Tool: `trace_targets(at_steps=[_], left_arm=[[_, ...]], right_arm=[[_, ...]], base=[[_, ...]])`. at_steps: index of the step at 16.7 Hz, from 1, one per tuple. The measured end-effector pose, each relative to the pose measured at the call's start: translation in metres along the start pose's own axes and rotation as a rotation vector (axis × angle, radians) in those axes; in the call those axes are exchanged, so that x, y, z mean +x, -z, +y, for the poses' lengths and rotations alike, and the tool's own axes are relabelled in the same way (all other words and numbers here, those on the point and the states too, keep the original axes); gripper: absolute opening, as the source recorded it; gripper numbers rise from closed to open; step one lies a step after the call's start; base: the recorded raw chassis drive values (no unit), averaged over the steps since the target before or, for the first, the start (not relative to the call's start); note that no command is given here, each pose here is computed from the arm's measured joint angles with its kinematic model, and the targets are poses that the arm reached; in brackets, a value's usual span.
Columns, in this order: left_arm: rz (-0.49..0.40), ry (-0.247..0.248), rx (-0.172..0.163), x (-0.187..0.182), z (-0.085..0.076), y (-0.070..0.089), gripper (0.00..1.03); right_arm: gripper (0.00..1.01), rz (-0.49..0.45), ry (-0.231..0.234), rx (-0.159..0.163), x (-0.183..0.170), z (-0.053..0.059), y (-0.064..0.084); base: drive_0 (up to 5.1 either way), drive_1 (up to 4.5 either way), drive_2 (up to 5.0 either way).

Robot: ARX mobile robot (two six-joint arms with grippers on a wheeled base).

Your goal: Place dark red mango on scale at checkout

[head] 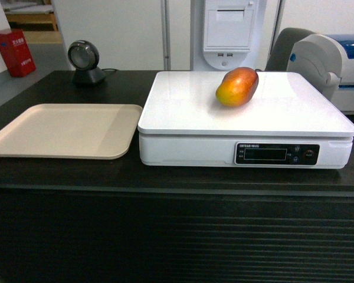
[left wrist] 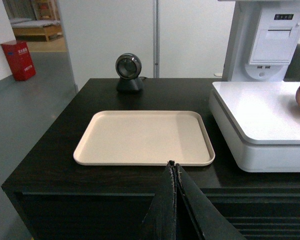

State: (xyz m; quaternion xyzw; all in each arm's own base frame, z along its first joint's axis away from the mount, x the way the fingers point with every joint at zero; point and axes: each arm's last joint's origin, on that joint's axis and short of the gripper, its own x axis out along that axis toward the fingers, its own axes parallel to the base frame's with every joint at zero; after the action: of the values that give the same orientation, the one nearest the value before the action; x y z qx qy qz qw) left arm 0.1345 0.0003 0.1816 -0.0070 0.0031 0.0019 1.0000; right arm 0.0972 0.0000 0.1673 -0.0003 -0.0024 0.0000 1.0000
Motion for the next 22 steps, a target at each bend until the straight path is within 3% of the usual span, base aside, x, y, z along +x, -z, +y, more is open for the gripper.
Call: trace_targets(at_steps=[6,17,18,19,22], left_arm=[[-0.011,0.001,0.0,-0.012,0.0,0.013,0.02],[-0.018,0.002,0.0,-0.027,0.0,0.012,0.02],[0.037,0.004,0.0,-0.034,0.0,0.019,0.02],[-0.022,0.004,0.0,-0.037,0.0,0.014,0.02],[0.002,0.003,0.0,-0.037,0.0,0.016,0.02]], right_arm=[[0.98,0.0,0.0,0.0,0.0,0.0,0.0],[0.98,0.0,0.0,0.0,0.0,0.0,0.0],[0.98,0.0,0.0,0.0,0.0,0.0,0.0],[0.98,0.0,0.0,0.0,0.0,0.0,0.0],[0.98,-0.001,0.0,0.0,0.0,0.0,0.0]], base=[[0.0,0.0,0.0],[0.0,0.0,0.0],[0.0,0.0,0.0],[0.0,0.0,0.0],[0.0,0.0,0.0]])
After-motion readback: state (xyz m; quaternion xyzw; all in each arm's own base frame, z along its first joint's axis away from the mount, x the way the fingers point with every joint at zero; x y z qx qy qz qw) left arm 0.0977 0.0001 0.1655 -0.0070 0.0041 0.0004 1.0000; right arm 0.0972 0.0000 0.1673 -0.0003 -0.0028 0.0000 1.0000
